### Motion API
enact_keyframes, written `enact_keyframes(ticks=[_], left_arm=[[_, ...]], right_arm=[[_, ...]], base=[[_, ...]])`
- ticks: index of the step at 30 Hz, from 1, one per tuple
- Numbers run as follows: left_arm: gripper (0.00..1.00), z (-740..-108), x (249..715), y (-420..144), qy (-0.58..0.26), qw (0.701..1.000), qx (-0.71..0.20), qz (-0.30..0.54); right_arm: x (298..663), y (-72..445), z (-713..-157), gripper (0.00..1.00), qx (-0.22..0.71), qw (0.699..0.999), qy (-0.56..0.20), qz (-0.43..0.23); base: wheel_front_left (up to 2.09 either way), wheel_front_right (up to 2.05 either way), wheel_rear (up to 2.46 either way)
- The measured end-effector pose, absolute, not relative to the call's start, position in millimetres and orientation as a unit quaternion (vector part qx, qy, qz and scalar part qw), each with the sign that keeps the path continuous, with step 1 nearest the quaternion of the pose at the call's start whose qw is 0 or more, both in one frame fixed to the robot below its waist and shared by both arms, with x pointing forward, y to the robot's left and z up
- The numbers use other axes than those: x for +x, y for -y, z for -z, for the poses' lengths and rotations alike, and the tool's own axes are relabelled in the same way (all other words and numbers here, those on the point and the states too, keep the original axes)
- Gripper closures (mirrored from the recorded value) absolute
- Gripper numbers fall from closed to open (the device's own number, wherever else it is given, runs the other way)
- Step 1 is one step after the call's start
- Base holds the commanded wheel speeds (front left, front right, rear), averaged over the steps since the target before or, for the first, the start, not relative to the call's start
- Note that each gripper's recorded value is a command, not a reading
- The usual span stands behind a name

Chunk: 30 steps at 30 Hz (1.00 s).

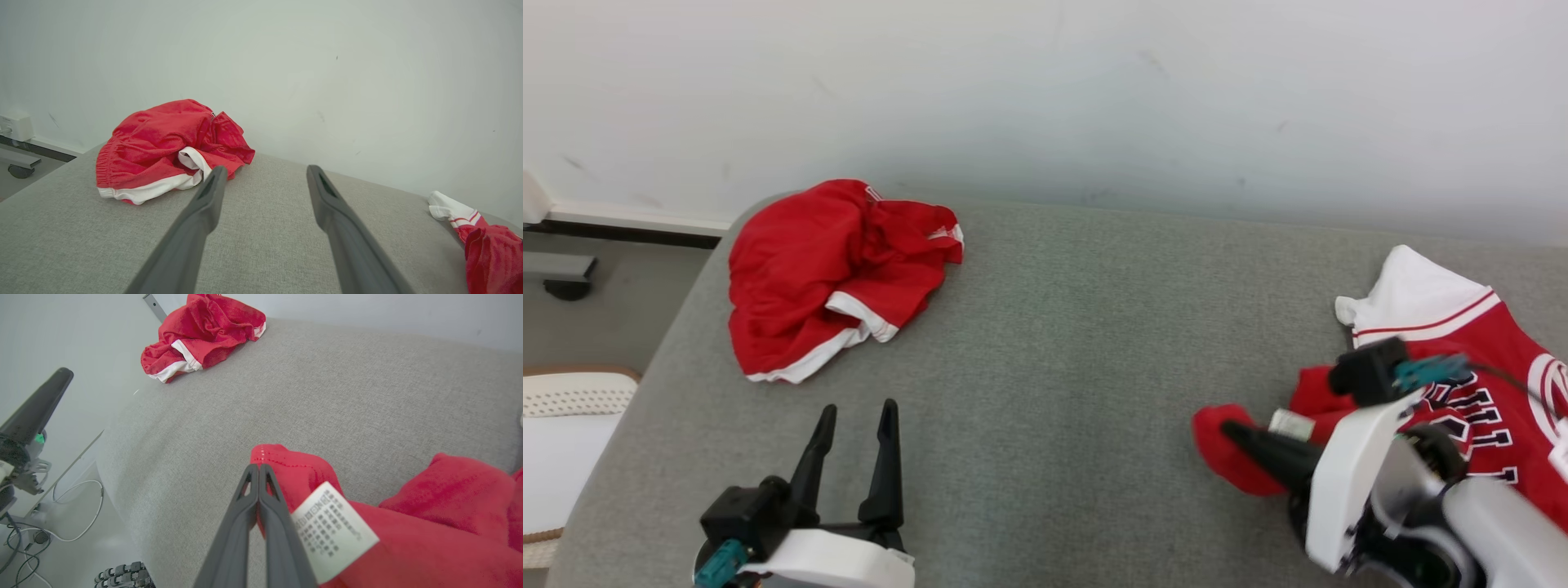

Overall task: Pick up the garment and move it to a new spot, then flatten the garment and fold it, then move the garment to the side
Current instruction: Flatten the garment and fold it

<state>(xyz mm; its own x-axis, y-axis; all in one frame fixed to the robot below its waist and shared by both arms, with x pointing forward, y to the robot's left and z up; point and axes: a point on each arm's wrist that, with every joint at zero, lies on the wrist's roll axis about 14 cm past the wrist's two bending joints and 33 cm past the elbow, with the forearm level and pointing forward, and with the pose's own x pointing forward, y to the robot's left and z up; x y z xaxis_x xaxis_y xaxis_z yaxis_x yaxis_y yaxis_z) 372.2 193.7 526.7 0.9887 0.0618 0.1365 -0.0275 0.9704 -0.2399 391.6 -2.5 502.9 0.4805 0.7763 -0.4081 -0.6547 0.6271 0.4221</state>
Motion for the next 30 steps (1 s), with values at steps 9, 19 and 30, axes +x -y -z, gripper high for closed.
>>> enact_keyframes(ticks=[9, 19, 30], left_arm=[[0.0, -524, 364, -204, 0.069, 0.99, -0.117, -0.039], [0.0, -518, 367, -205, 0.06, 0.99, -0.118, -0.041], [0.0, -526, 373, -189, 0.07, 0.99, -0.121, -0.015]], right_arm=[[315, -52, -463, 1.0, 0.09, 0.78, -0.363, -0.501], [278, -89, -430, 0.87, 0.133, 0.749, -0.4, -0.512], [295, -75, -467, 0.0, 0.212, 0.775, -0.34, -0.488]], base=[[0.0, 0.0, 0.0], [0.0, 0.0, 0.0], [0.0, 0.0, 0.0]])
